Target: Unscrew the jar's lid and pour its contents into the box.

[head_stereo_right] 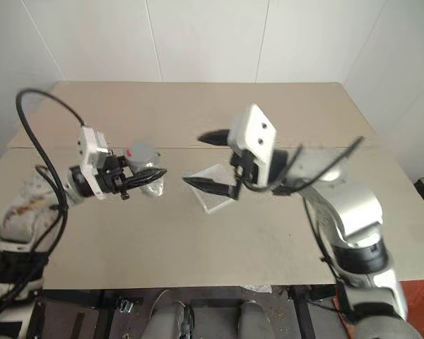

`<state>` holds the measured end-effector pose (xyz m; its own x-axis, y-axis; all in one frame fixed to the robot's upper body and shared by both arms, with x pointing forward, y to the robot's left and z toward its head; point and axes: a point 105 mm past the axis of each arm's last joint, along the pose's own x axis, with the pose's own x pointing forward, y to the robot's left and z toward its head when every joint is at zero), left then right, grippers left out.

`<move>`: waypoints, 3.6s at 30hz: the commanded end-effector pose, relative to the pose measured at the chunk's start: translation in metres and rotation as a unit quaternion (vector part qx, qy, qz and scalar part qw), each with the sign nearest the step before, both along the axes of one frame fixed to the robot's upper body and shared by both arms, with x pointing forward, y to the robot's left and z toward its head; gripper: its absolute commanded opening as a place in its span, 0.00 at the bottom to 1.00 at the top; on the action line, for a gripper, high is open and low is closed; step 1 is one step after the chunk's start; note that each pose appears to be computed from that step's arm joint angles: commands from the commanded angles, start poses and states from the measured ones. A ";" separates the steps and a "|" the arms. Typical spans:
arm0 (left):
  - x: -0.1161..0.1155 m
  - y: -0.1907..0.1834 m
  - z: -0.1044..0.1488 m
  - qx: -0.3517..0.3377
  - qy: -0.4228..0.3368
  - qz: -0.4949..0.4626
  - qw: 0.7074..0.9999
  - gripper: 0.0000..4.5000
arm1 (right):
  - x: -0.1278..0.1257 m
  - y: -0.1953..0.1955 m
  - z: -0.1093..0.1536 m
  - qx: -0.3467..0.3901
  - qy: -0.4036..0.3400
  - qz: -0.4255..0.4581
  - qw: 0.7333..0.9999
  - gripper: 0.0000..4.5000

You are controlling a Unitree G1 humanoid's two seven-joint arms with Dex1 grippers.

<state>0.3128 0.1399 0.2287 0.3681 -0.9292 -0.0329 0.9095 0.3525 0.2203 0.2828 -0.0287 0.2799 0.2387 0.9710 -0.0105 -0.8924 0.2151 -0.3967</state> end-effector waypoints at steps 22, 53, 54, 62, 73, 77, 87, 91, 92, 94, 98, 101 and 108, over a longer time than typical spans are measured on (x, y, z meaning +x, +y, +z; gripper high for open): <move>-0.007 -0.029 0.023 -0.016 -0.040 -0.149 0.988 0.44 | 0.022 0.046 0.026 0.059 0.087 0.041 0.994 0.61; -0.011 -0.016 0.019 -0.024 -0.024 -0.189 0.981 0.44 | -0.002 0.030 0.014 0.052 0.015 0.123 0.991 0.99; -0.011 -0.017 0.018 -0.024 -0.024 -0.189 0.981 0.44 | -0.002 0.035 0.014 0.053 0.018 0.111 0.992 0.99; -0.009 -0.022 0.018 -0.019 -0.027 -0.194 0.980 0.44 | 0.019 0.065 0.006 0.036 0.037 0.028 0.998 0.99; -0.012 -0.011 0.019 -0.004 -0.031 -0.185 0.982 0.44 | 0.042 0.012 0.013 0.058 0.044 -0.010 0.997 0.99; -0.016 -0.005 0.019 0.004 -0.028 -0.185 0.982 0.44 | 0.051 -0.018 0.015 0.061 0.039 -0.039 0.997 0.99; -0.014 -0.010 0.016 -0.002 -0.026 -0.184 0.983 0.44 | 0.021 -0.004 0.015 0.047 0.016 0.029 0.998 0.99; -0.010 -0.016 0.015 -0.006 -0.026 -0.184 0.982 0.44 | -0.003 0.018 0.022 0.053 0.006 0.082 0.995 0.99; -0.008 -0.018 0.014 -0.007 -0.026 -0.185 0.982 0.44 | -0.006 0.025 0.022 0.052 0.003 0.089 0.995 0.99; -0.007 -0.020 0.014 -0.008 -0.026 -0.187 0.982 0.44 | -0.008 0.035 0.021 0.041 -0.007 0.085 0.995 0.99; -0.006 -0.021 0.014 -0.010 -0.025 -0.192 0.981 0.44 | -0.001 0.055 0.015 0.024 -0.011 0.059 0.998 0.99; -0.006 -0.021 0.015 -0.009 -0.025 -0.194 0.981 0.44 | 0.009 0.064 0.012 0.021 -0.005 0.031 0.999 0.99; -0.008 -0.016 0.016 -0.005 -0.026 -0.191 0.981 0.44 | 0.024 0.044 0.019 0.051 0.023 0.006 0.998 0.99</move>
